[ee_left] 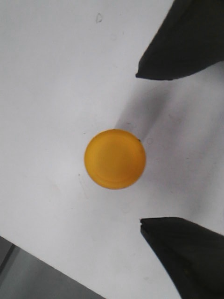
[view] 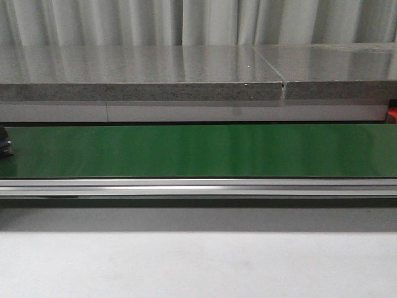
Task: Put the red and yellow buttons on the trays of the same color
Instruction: 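Grasp the yellow button on the table with the left gripper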
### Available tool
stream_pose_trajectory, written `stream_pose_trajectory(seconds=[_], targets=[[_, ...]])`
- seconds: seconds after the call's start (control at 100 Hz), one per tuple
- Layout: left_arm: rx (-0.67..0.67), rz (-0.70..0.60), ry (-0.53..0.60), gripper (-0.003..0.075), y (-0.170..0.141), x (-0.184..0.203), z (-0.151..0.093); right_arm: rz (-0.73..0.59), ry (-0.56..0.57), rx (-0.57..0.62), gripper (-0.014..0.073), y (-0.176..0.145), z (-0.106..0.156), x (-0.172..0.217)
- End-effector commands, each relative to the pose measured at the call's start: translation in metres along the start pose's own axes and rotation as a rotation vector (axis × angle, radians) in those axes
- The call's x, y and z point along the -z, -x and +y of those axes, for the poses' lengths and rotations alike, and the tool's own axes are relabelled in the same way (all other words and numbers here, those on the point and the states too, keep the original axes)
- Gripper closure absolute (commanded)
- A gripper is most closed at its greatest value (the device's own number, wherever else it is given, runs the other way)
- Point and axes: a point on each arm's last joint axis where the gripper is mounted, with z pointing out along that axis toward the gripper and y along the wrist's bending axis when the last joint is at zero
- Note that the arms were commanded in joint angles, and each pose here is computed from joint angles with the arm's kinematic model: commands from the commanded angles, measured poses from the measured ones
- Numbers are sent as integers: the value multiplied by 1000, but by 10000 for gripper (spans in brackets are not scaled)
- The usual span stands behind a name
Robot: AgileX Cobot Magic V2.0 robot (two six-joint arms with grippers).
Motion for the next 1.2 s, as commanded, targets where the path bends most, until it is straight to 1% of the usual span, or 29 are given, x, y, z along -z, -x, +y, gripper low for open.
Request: stream_pose_trajectory(seconds=[0.0,0.13,0.21,0.38,0.46,0.5,0.55,0.6,0.67,0.79,0.89,1.04,1.19], targets=[[2,-120,-8,131,22,16,-1,-92,-31,2,663,15,-3,3],[2,-113,-3,131,29,1,0,-92,-31,2,663,15,-3,3],[-12,-118,9,131,34,-5,1,-92,-31,2,663,15,-3,3],[0,-118,17,131,40,-16,6,-92,-31,2,663,15,-3,3],[5,-106,21,139,39,-21,10,-92,-31,2,663,15,-3,3],[5,-104,21,156,38,-23,10,-92,-31,2,663,15,-3,3],[5,-97,21,195,38,-23,10,-92,-31,2,663,15,-3,3],[5,-97,21,252,38,-24,10,-92,-31,2,663,15,-3,3],[5,-97,21,363,38,-24,10,-92,-31,2,663,15,-3,3],[17,-90,12,596,37,-23,9,-92,-31,2,663,15,-3,3],[26,-94,4,741,38,-17,8,-92,-31,2,663,15,-3,3],[53,-143,-26,739,44,8,5,-92,-31,2,663,15,-3,3],[43,-215,-52,739,50,53,-4,-92,-31,2,663,15,-3,3]])
